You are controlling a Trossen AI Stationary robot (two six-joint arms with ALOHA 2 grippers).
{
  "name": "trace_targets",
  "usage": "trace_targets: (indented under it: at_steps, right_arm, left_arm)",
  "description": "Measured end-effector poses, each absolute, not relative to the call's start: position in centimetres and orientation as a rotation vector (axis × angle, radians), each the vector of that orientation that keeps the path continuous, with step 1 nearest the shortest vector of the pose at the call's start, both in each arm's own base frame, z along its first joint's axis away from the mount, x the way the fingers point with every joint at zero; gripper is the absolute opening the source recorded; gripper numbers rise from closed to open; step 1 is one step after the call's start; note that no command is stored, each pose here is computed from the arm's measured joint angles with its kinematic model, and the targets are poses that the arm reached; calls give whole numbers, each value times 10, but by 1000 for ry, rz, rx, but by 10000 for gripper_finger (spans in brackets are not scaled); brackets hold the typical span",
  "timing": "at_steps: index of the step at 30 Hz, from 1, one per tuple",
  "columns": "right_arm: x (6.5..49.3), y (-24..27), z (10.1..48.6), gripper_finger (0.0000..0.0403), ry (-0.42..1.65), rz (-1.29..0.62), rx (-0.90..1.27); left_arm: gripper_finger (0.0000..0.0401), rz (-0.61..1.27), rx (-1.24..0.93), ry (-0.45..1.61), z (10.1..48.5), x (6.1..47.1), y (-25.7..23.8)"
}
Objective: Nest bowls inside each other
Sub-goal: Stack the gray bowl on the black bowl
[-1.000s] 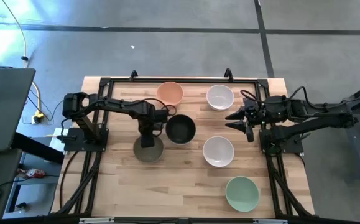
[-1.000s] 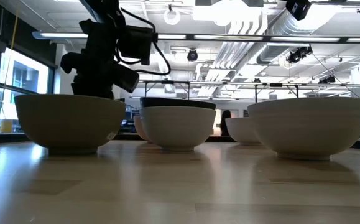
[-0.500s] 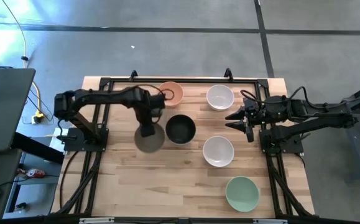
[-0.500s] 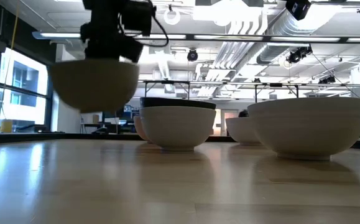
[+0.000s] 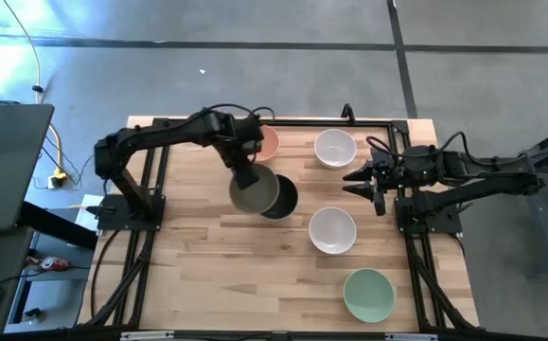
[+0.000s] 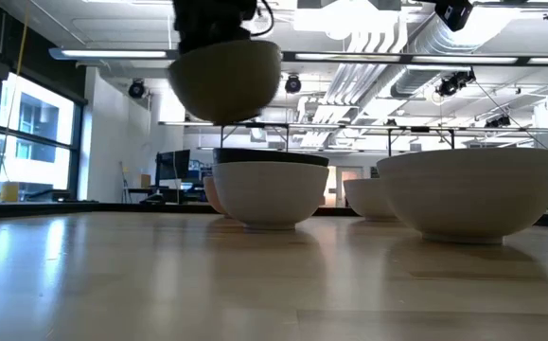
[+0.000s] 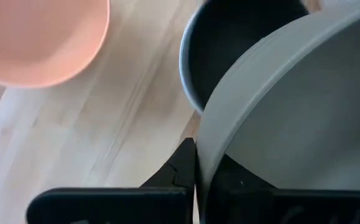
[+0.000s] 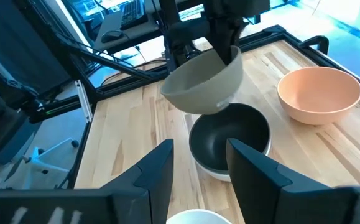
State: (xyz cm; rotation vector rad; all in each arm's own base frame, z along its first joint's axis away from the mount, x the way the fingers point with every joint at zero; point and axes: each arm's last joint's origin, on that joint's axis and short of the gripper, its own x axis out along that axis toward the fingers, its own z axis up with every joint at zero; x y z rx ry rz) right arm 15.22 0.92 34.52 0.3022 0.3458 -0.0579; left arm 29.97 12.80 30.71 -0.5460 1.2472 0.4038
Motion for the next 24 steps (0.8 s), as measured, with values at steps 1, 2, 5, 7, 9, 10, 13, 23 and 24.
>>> trace_targets:
  at_steps: [1, 2, 5, 7, 9, 10, 13, 23, 24]
  right_arm:
    - [152, 9, 345, 142, 346, -58, 302]
    - [152, 9, 345, 142, 346, -58, 302]
    - [152, 9, 345, 142, 346, -57, 302]
    - [152, 9, 345, 142, 346, -57, 302]
    - [152, 9, 345, 142, 346, -57, 302]
    - [152, 9, 345, 142, 346, -57, 302]
    - [152, 9, 345, 142, 346, -57, 302]
    - [152, 9, 345, 142, 353, -55, 303]
    - [152, 9, 345, 142, 352, -55, 303]
  left_arm:
    - [0, 406, -550, 1248, 306, 304, 130]
    - [0, 404, -556, 1251, 304, 309, 132]
    - [0, 397, -565, 1272, 295, 327, 136]
    - [0, 386, -576, 1287, 288, 337, 139]
    - [0, 377, -581, 1295, 282, 347, 141]
    - [0, 374, -581, 1300, 280, 351, 143]
    - [0, 366, -580, 1326, 272, 362, 147]
    - [0, 354, -559, 1421, 248, 376, 154]
    - [0, 353, -559, 1428, 245, 377, 154]
